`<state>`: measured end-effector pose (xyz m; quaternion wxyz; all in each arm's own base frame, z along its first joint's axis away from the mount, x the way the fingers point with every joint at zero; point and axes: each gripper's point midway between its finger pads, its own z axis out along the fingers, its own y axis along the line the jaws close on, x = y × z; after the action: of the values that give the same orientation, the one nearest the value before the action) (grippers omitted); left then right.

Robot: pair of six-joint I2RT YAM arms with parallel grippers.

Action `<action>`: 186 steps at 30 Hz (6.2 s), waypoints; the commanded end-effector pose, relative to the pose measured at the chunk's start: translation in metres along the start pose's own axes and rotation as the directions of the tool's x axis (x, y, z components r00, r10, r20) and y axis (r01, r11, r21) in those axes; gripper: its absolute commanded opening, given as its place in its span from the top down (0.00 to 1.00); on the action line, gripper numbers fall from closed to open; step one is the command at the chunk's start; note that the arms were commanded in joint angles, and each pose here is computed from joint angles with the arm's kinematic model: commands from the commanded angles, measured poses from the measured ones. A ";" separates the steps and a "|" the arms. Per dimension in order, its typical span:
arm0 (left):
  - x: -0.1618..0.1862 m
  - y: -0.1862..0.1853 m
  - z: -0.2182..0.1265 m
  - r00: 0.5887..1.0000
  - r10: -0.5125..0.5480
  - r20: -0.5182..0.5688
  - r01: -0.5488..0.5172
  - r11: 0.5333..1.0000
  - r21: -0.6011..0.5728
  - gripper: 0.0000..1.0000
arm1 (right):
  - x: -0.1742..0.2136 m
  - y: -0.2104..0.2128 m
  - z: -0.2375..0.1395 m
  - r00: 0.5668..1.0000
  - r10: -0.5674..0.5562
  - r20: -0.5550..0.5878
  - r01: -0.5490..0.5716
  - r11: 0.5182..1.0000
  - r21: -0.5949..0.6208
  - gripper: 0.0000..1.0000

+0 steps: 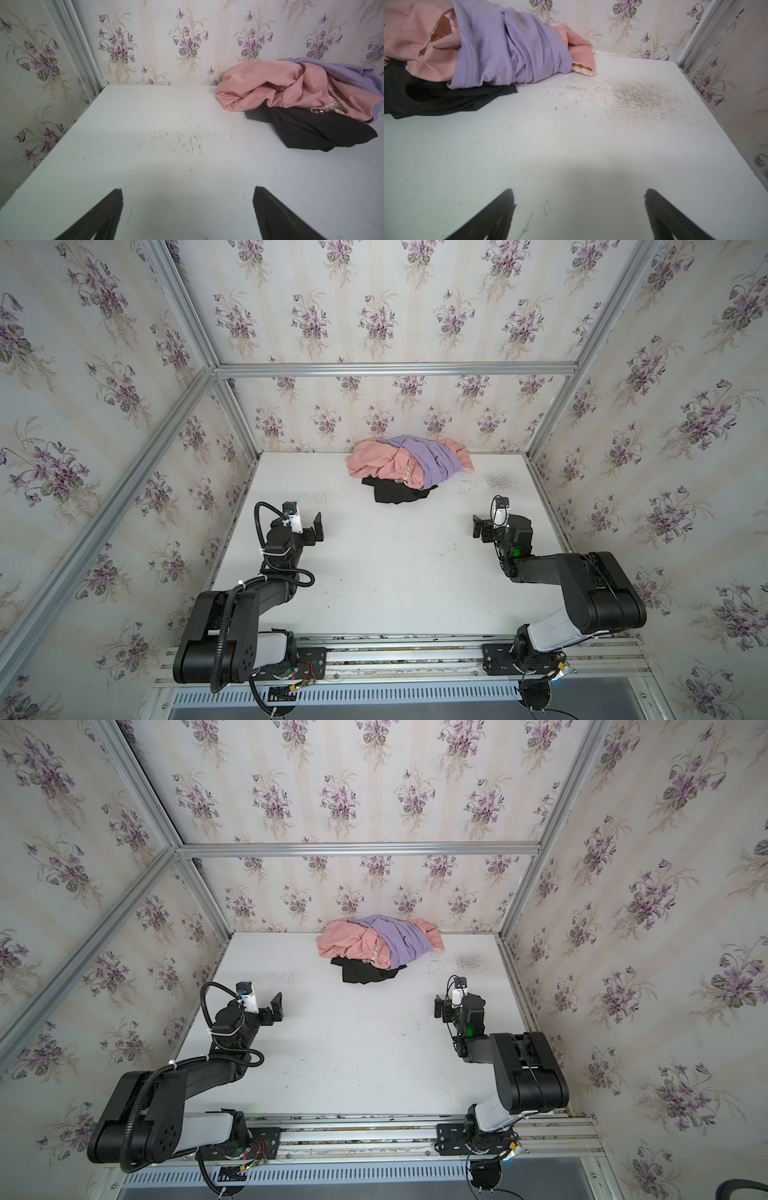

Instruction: Pick out a specific cloth from the pile

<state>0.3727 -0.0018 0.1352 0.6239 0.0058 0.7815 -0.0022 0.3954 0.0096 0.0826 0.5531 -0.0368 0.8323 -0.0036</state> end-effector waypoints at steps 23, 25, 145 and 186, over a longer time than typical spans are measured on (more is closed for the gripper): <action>-0.065 0.018 -0.023 0.999 -0.034 0.008 0.035 0.973 -0.227 0.00 | -0.066 -0.016 -0.050 0.976 0.171 0.137 -0.187 0.976 0.109 0.00; -0.073 0.013 -0.021 0.997 -0.082 -0.009 0.078 0.976 -0.205 0.00 | -0.071 -0.021 -0.055 0.938 0.305 0.163 -0.325 0.939 0.114 0.00; 0.002 -0.290 0.203 0.510 -0.399 -0.762 0.769 0.608 0.197 0.99 | -0.081 0.148 0.007 0.906 0.374 -0.197 -0.422 0.827 -0.370 0.00; -0.097 -0.303 0.176 0.564 -0.418 -0.712 0.785 0.540 0.304 1.00 | -0.113 0.138 -0.017 0.932 0.348 -0.104 -0.360 0.853 -0.378 0.00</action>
<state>0.5629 -0.3006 0.1659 0.2723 -0.0985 0.8453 -0.4490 0.4132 0.1552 0.1776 0.4975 0.0138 0.8246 0.2690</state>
